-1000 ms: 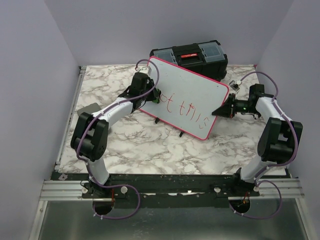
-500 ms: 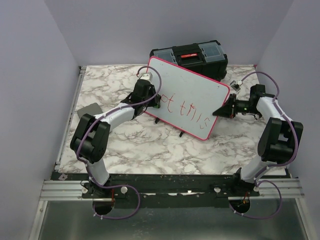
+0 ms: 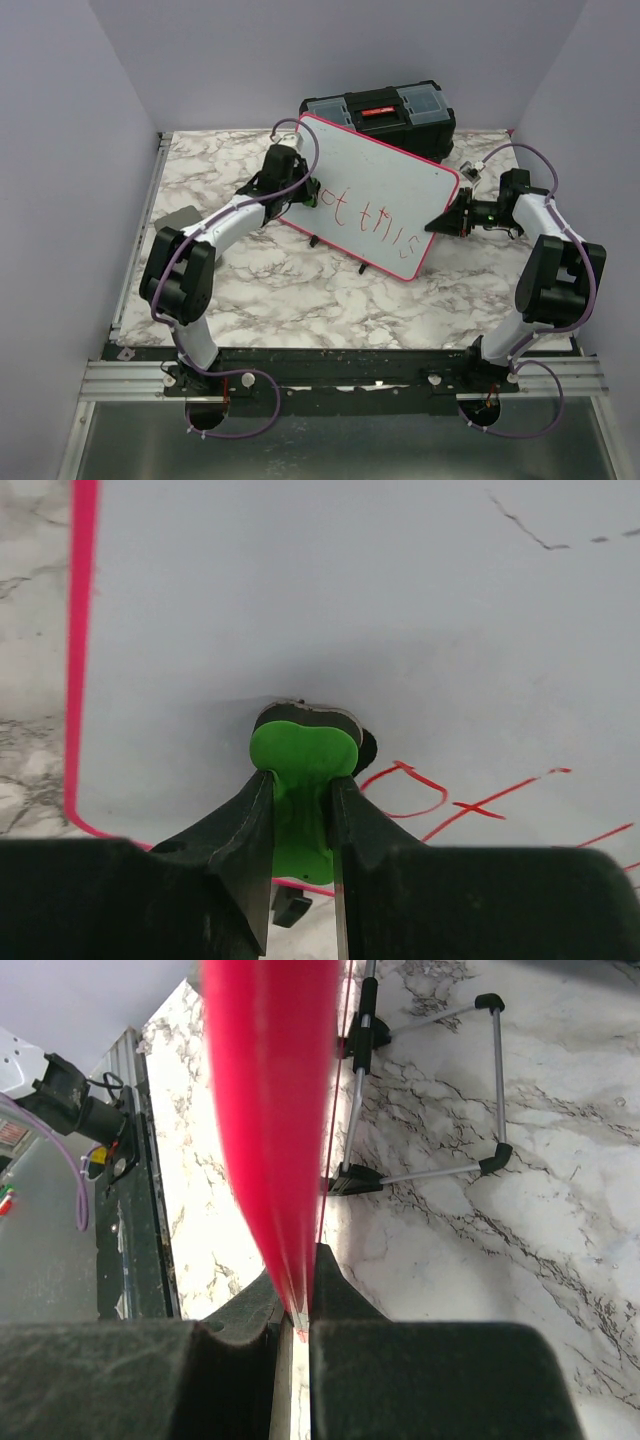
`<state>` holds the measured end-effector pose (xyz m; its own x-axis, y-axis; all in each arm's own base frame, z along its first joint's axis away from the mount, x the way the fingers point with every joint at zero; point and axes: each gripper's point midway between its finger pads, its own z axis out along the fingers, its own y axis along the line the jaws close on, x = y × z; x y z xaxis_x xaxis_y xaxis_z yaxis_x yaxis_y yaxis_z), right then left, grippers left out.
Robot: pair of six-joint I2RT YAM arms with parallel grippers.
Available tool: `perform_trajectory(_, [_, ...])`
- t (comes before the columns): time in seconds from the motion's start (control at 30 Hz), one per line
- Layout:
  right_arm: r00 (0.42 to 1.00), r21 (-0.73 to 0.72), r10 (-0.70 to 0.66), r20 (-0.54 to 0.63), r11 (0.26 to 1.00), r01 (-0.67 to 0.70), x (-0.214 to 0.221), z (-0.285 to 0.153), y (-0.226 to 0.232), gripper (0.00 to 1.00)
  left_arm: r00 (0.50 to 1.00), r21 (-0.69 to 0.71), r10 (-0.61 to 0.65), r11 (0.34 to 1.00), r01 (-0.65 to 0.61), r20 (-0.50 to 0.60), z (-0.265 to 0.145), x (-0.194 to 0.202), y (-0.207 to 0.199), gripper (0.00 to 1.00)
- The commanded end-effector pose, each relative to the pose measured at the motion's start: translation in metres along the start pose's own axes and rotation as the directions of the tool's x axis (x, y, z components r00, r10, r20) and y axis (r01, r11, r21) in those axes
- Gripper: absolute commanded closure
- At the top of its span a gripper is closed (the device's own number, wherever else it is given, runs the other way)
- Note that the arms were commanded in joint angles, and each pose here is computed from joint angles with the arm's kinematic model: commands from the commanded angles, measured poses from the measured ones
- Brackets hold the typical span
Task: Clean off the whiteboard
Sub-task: Erase the whiteboard at the whiteboard stand.
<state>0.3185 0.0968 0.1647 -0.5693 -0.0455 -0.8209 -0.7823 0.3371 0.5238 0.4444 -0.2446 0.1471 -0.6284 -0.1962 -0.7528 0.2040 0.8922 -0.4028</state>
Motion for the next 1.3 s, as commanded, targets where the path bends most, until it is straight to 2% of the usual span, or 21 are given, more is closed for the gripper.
perform_trajectory(0.0, [0.997,-0.064,-0.047,0.057,0.997,0.05,-0.02,0.003,0.016,0.99,1.0,-0.043,-0.005,0.999,0.004,-0.026,0.002,0.008,0.028,1.0])
perform_trajectory(0.2, [0.998,-0.068,-0.042,0.056,0.997,0.046,-0.019,0.004,0.016,0.99,0.995,-0.057,-0.047,0.997,0.042,-0.086,0.0,0.048,0.043,1.0])
perform_trajectory(0.43, [0.997,-0.07,-0.042,0.057,0.996,0.046,-0.019,0.004,0.016,0.99,0.992,0.023,-0.023,0.999,0.026,-0.125,0.004,0.072,0.01,1.0])
perform_trajectory(0.53, [0.997,-0.07,-0.041,0.058,0.997,0.045,-0.019,0.004,0.017,0.99,0.993,0.058,-0.012,0.998,0.019,-0.115,0.006,0.064,-0.009,1.0])
perform_trajectory(0.7, [0.997,-0.07,-0.045,0.059,0.996,0.049,-0.02,0.004,0.017,0.99,0.998,0.073,0.013,0.997,-0.009,-0.058,-0.002,0.029,-0.028,1.0])
perform_trajectory(0.8, [0.997,-0.069,-0.047,0.059,0.996,0.051,-0.02,0.003,0.017,0.99,1.0,0.034,0.02,0.999,-0.019,-0.023,-0.008,0.008,-0.019,1.0])
perform_trajectory(0.93, [0.997,-0.071,-0.049,0.06,0.996,0.053,-0.021,0.003,0.018,0.99,1.0,-0.025,-0.02,0.999,0.02,-0.015,-0.007,-0.002,0.013,1.0])
perform_trajectory(1.13, [0.997,-0.071,-0.051,0.062,0.996,0.056,-0.022,0.003,0.019,0.99,0.996,-0.066,-0.065,0.996,0.061,-0.065,-0.001,0.023,0.047,1.0])
perform_trajectory(1.27, [0.997,-0.072,-0.048,0.061,0.996,0.052,-0.021,0.003,0.018,0.99,0.99,-0.026,-0.094,0.995,0.092,-0.101,0.003,0.045,0.044,1.0])
